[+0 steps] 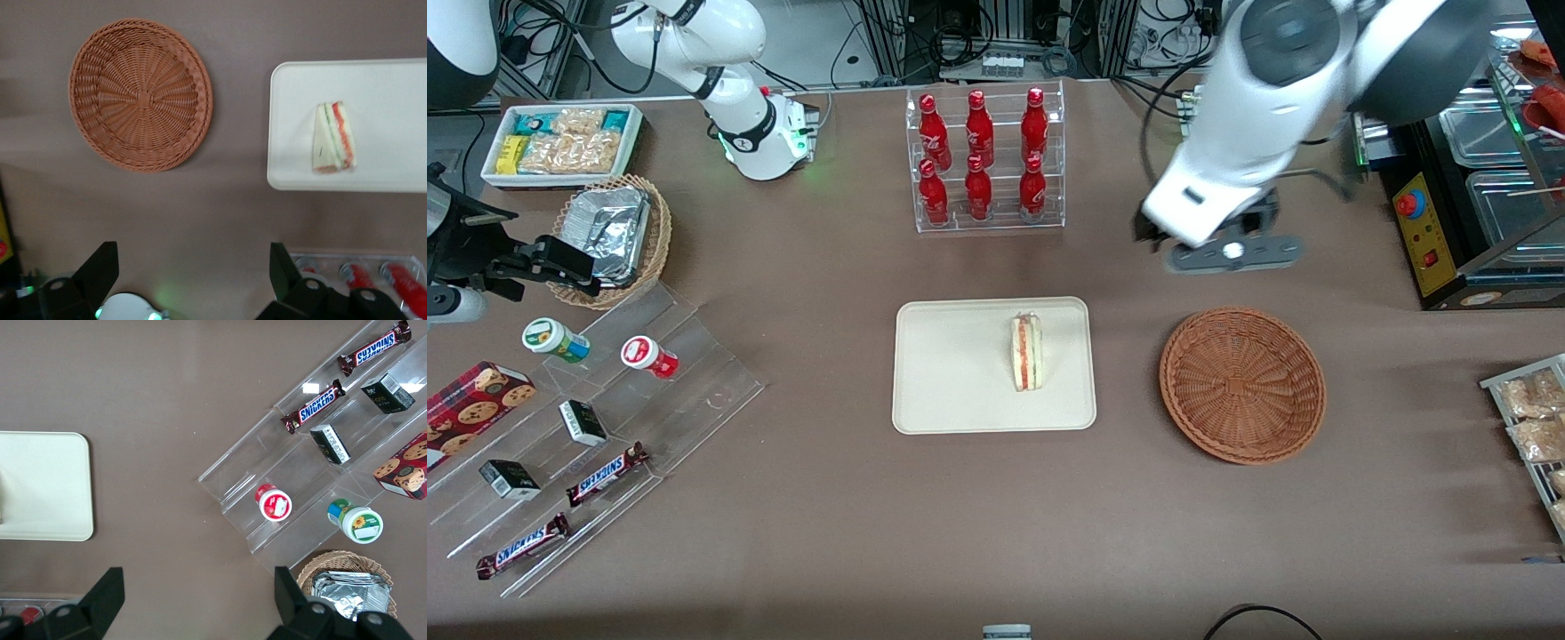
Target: Place sandwich from basket to tray
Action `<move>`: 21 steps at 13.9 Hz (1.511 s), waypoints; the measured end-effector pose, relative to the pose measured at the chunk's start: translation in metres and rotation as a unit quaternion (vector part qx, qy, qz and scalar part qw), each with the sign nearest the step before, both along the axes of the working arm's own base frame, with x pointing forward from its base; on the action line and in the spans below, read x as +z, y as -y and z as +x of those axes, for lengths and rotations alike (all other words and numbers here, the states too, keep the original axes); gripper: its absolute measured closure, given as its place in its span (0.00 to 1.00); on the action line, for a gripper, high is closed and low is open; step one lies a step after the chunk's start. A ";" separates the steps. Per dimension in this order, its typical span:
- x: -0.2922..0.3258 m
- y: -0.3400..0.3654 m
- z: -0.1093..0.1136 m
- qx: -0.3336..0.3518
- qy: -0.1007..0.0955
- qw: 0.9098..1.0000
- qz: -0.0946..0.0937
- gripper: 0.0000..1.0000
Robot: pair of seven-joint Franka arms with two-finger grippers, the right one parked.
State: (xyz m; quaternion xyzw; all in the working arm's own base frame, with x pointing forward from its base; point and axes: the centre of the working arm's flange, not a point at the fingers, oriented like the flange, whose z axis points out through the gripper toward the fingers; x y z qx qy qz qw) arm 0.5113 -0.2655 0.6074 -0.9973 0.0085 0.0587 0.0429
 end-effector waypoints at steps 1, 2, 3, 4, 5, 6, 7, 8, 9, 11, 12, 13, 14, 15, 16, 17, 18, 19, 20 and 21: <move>0.009 -0.015 -0.003 -0.006 -0.009 1.000 -0.003 0.00; 0.017 -0.028 -0.006 -0.011 -0.016 1.000 -0.004 0.00; 0.024 -0.041 -0.010 -0.017 -0.024 1.000 -0.004 0.00; 0.030 -0.053 -0.013 -0.022 -0.030 0.999 -0.004 0.00; 0.036 -0.066 -0.015 -0.023 -0.033 0.999 -0.004 0.00; 0.043 -0.081 -0.015 -0.018 -0.033 0.999 -0.004 0.00; 0.049 -0.096 -0.015 -0.010 -0.029 1.000 -0.006 0.00; 0.055 -0.110 -0.015 -0.002 -0.027 1.000 -0.007 0.00; 0.059 -0.123 -0.014 0.004 -0.025 1.000 -0.008 0.00; 0.064 -0.147 -0.014 0.010 -0.026 1.000 -0.010 0.00; 0.066 -0.159 -0.015 0.012 -0.031 0.999 -0.010 0.00; 0.068 -0.173 -0.015 0.014 -0.035 0.999 -0.012 0.00; 0.069 -0.186 -0.015 0.017 -0.037 0.999 -0.013 0.00; 0.070 -0.198 -0.015 0.023 -0.038 0.999 -0.014 0.00; 0.071 -0.207 -0.016 0.028 -0.041 0.999 -0.015 0.00; 0.070 -0.214 -0.016 0.032 -0.044 0.998 -0.015 0.00; 0.068 -0.218 -0.015 0.036 -0.046 0.998 -0.015 0.00; 0.066 -0.221 -0.015 0.039 -0.048 0.998 -0.015 0.00; 0.064 -0.224 -0.014 0.042 -0.051 0.998 -0.015 0.00; 0.060 -0.229 -0.014 0.047 -0.055 0.997 -0.014 0.00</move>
